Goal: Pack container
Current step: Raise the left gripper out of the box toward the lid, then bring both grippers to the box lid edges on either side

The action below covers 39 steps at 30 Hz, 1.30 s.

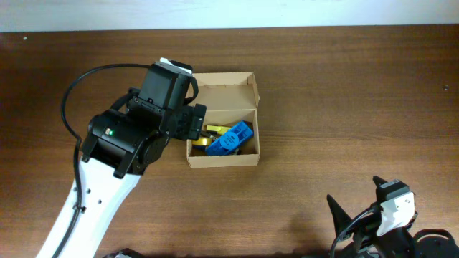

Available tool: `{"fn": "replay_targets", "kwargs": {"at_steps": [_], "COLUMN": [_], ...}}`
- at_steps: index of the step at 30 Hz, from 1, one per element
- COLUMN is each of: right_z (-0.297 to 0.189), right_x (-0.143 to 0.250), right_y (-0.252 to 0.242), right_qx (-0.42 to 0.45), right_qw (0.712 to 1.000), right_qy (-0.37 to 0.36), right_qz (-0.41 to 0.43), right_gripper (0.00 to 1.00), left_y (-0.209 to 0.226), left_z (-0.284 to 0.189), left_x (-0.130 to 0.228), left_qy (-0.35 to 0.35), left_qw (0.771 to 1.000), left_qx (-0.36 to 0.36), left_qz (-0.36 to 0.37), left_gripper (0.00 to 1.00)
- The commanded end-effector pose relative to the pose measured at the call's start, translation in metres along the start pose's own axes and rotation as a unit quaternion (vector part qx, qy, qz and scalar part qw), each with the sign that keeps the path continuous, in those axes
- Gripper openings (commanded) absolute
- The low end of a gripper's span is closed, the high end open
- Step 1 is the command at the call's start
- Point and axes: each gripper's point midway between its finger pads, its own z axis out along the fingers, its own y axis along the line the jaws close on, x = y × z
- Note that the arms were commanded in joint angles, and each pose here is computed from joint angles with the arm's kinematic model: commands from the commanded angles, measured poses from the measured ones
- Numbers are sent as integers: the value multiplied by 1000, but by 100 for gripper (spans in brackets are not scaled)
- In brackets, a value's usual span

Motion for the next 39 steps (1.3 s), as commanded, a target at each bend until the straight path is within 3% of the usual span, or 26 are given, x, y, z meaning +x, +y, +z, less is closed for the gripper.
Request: {"fn": "replay_targets", "kwargs": {"at_steps": [1,4,7,18,20,24,25,26,27,28,32,39], "right_z": [3,5,19,173,201,245,263,274,282,290,312,342], "right_x": [-13,-49,-72,-108,-103,-82,-66,-55,-45,-36,-10,46], "right_y": [-1,-3,-12,2,-4,-24,-30,-33,-35,-36,-42,-49], "right_qx": [6,14,51,111,126,148,134,119,104,88,44,19], "right_qw": [1000,995,990,987,982,971,966,963,959,956,942,893], "right_qy": [-27,-84,-83,100,126,175,200,218,234,248,281,348], "right_qz": [11,61,102,60,60,72,89,104,118,132,177,285], "right_gripper": [99,99,99,99,99,64,48,39,18,6,4,4], "left_y": [-9,-12,8,78,86,90,90,91,92,93,82,66], "left_z": [-4,-4,1,24,38,74,90,105,117,132,163,210], "left_x": [-2,-8,-13,-15,-14,-8,-3,2,6,11,9,24], "left_qy": [-4,-14,-20,-14,-3,35,53,72,86,102,115,164], "left_qw": [999,998,998,976,971,964,961,955,951,945,932,898], "left_qx": [34,54,37,81,91,109,113,112,110,109,150,183], "left_qz": [5,-6,-53,-202,-220,-240,-247,-264,-277,-293,-310,-365], "left_gripper": [100,100,100,100,93,43,22,2,2,2,2,2]}}
